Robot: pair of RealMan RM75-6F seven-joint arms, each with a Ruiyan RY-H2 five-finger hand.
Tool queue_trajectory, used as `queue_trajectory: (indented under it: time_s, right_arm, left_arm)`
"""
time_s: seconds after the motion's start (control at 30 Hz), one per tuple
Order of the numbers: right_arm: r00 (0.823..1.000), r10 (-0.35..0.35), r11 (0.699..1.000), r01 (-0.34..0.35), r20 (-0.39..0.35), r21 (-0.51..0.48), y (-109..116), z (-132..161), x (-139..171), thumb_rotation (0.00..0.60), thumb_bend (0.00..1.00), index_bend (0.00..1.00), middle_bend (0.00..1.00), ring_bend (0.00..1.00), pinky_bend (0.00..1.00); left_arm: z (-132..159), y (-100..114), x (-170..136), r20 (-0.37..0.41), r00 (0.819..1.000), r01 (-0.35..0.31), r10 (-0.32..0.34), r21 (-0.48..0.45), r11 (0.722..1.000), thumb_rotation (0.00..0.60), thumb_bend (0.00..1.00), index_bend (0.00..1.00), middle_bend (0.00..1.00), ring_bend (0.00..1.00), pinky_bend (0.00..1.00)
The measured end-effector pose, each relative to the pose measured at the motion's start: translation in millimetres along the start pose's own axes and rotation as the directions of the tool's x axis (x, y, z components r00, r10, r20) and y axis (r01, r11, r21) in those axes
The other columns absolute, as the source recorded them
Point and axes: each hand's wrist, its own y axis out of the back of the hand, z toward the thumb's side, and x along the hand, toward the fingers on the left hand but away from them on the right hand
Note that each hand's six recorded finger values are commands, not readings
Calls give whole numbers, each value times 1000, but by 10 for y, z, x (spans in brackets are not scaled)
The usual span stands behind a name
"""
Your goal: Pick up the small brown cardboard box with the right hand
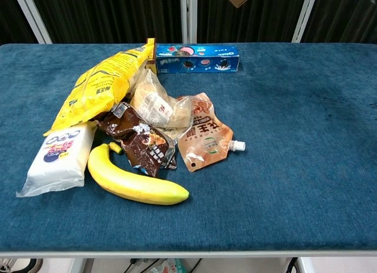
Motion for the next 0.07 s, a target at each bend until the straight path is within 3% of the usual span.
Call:
queue_trajectory:
  time_s: [0.07]
  right_arm:
    - [1000,-1,1000,1,-15,-29,25,-4,47,600,306,827,728,595,236]
  left_arm:
    - [1,10,3,1,1000,-5,5,0,1000,455,0,122,109,119,242]
